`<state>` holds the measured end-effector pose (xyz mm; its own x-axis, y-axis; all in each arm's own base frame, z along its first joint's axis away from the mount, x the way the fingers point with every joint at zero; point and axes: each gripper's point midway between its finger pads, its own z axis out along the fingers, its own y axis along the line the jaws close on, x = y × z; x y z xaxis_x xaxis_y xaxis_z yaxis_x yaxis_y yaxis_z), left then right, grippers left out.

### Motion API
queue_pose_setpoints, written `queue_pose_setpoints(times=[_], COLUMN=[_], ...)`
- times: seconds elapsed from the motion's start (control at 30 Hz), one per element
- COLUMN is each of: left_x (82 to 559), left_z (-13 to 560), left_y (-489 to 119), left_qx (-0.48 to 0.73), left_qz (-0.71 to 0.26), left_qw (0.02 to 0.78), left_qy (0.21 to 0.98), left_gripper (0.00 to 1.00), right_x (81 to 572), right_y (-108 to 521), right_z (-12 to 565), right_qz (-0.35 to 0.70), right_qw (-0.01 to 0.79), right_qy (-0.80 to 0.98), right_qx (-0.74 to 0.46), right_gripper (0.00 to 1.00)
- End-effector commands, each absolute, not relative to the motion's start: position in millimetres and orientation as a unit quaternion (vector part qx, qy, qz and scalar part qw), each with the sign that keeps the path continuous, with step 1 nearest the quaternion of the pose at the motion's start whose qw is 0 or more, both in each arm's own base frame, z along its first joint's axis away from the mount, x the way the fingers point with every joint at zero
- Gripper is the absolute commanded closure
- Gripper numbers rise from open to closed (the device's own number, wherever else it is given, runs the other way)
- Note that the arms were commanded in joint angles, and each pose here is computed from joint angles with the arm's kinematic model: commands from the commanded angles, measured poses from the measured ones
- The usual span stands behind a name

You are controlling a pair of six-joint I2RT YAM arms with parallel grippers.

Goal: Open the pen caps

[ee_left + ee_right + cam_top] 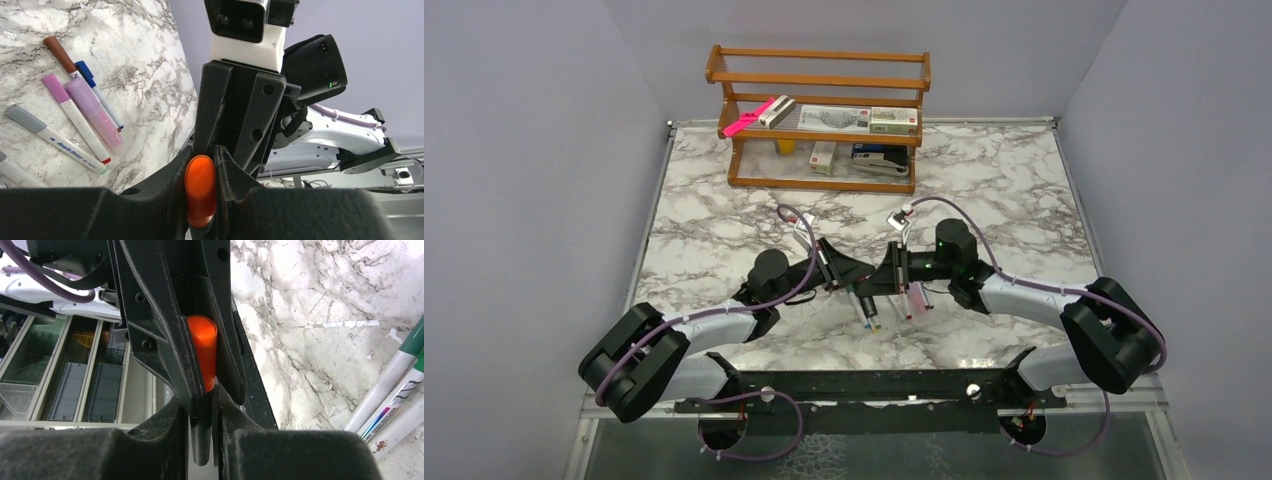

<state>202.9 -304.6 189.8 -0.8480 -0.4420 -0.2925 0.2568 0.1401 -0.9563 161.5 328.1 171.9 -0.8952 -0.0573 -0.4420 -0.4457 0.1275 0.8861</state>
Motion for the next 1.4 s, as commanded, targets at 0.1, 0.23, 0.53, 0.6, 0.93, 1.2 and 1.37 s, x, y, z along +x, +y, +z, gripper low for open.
queue_pose_setpoints(times=[0.1, 0.23, 0.53, 0.6, 0.93, 1.2, 1.37], left_x=[220, 227, 247, 253, 290, 328, 335], left_z=[209, 208, 206, 205, 203, 143, 101], left_y=[-315, -320, -322, -317, -293, -232, -205], left_qx=[-0.050, -0.043, -0.040, -0.046, -0.060, -0.097, -0.098], left_qz=[-0.657, -0.652, -0.639, -0.634, -0.614, -0.483, -0.358], left_qw=[0.303, 0.310, 0.330, 0.338, 0.362, 0.360, 0.334], left_qy=[0.689, 0.691, 0.694, 0.694, 0.699, 0.793, 0.866], left_gripper=[1.00, 1.00, 1.00, 1.00, 1.00, 0.99, 0.95], right_x=[146, 137, 123, 119, 111, 182, 253], right_y=[322, 316, 306, 303, 289, 289, 270], right_z=[170, 168, 158, 157, 147, 146, 129], right_qz=[0.640, 0.640, 0.628, 0.627, 0.609, 0.470, 0.353], right_qw=[0.154, 0.150, 0.127, 0.127, 0.139, 0.224, 0.270], right_qy=[0.729, 0.728, 0.740, 0.740, 0.758, 0.831, 0.880], right_qx=[-0.191, -0.193, -0.205, -0.206, -0.188, -0.196, -0.167], right_gripper=[0.99, 0.99, 0.99, 0.99, 0.99, 0.99, 0.99])
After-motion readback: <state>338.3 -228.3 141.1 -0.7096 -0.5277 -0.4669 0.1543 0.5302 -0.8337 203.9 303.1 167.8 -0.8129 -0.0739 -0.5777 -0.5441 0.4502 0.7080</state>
